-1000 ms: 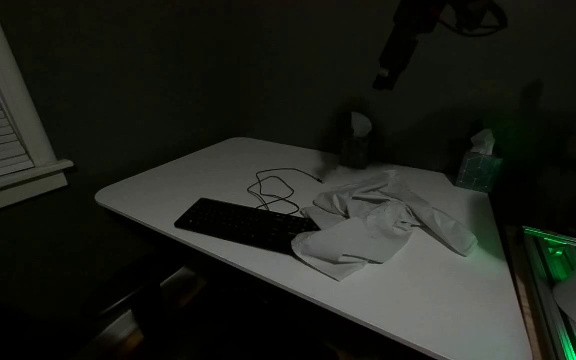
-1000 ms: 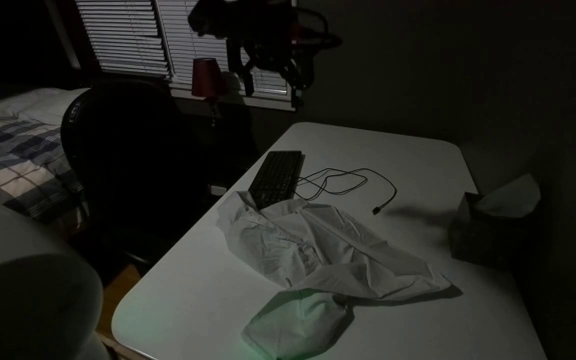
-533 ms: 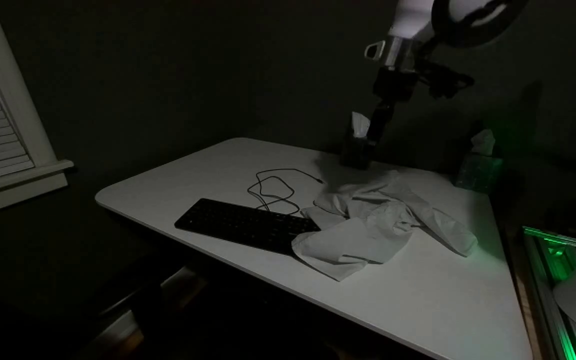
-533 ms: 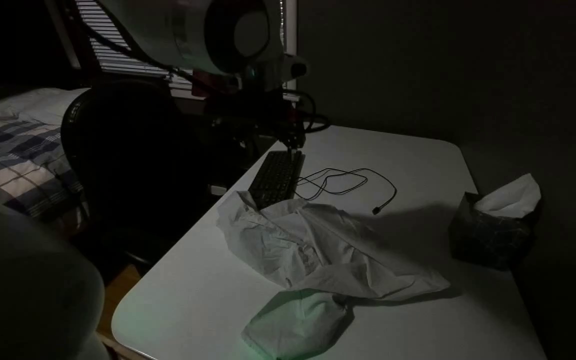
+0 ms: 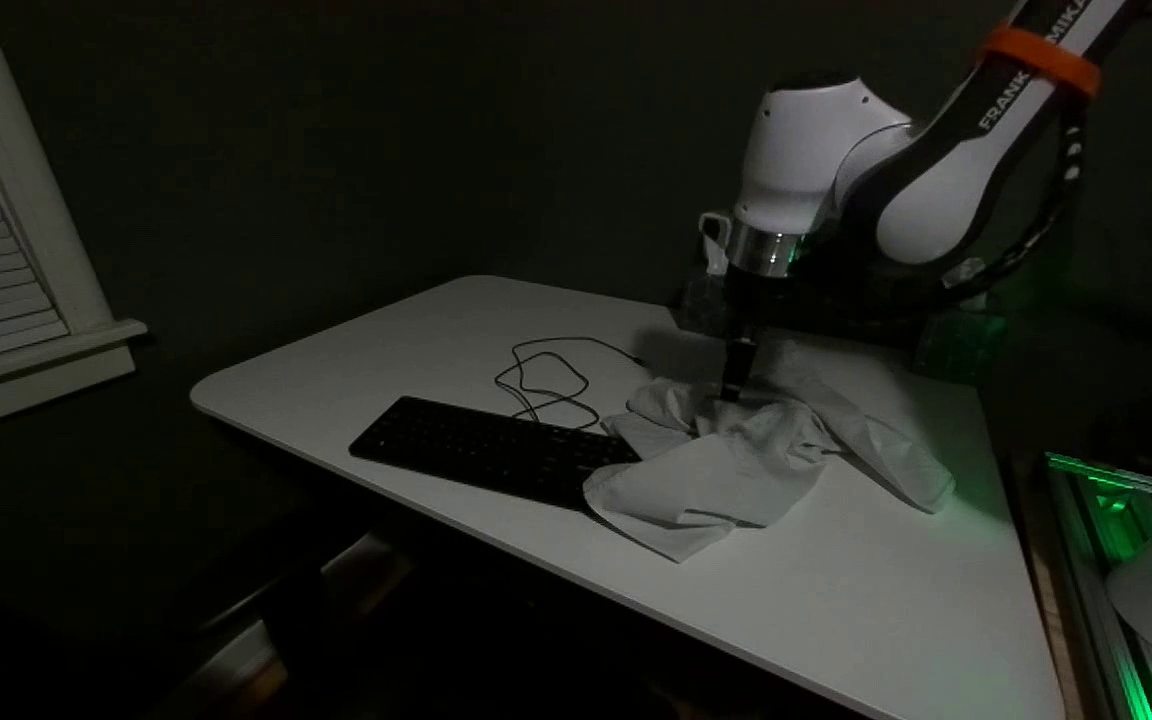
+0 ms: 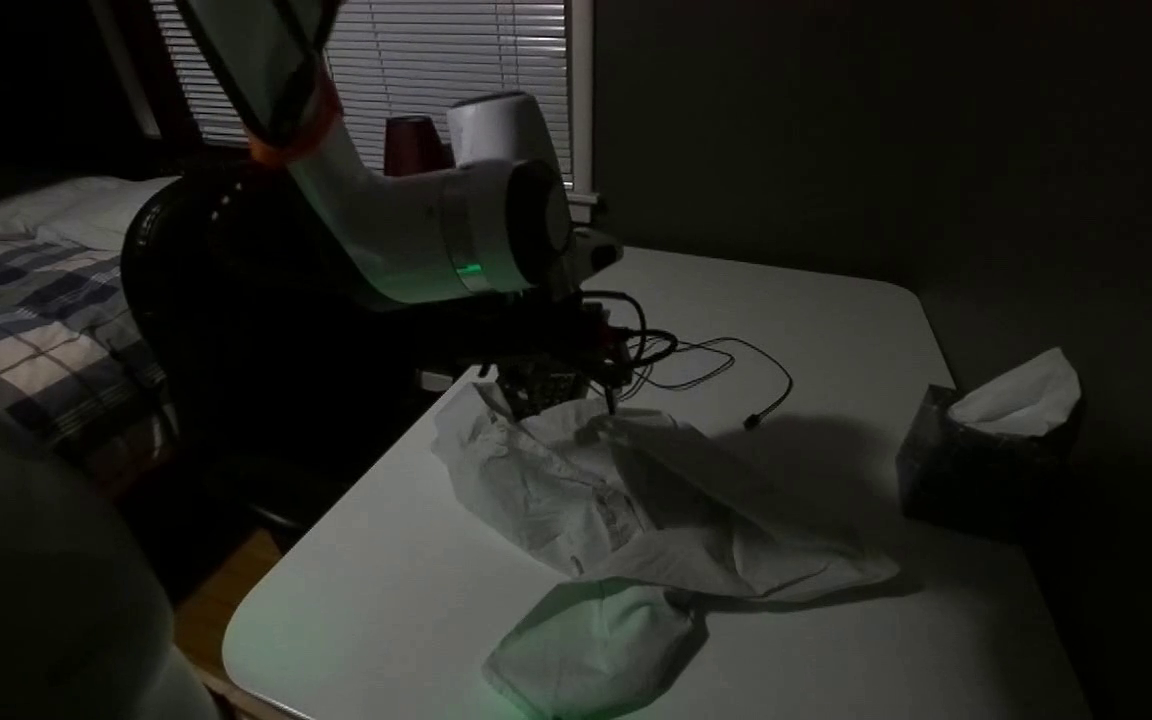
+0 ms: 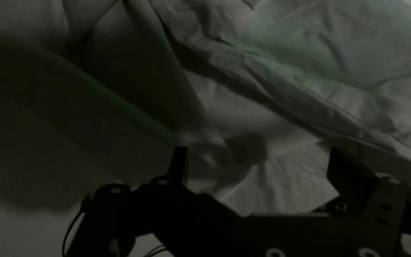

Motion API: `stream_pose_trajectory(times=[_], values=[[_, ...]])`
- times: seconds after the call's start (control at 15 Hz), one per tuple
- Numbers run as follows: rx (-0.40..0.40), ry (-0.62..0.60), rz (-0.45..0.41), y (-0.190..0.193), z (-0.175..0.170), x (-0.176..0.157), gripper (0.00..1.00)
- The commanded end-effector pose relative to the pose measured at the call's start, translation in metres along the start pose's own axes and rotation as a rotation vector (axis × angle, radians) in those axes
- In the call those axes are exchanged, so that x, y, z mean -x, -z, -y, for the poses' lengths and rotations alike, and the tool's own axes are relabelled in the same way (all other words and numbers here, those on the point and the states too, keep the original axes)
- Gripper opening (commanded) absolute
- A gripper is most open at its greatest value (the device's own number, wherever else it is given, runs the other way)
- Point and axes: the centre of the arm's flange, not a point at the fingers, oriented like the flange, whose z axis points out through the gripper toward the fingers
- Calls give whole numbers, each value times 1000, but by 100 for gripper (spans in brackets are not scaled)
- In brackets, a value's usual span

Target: Move the pillow case backwards.

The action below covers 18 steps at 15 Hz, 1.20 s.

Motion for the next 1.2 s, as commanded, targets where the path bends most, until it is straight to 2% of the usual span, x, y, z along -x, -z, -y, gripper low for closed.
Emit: stream_pose_trajectory(times=[0.0, 0.6, 0.67, 0.73, 0.93, 1.13], values=[[60, 8, 62, -50, -1, -6, 100], [16, -26, 143, -102, -11, -18, 100], [1, -30, 159, -107, -10, -17, 75], [-14, -34, 177, -111, -9, -17, 74], [-83, -64, 237, -114, -5, -16, 49], [-131, -79, 252, -102, -5, -21, 27]])
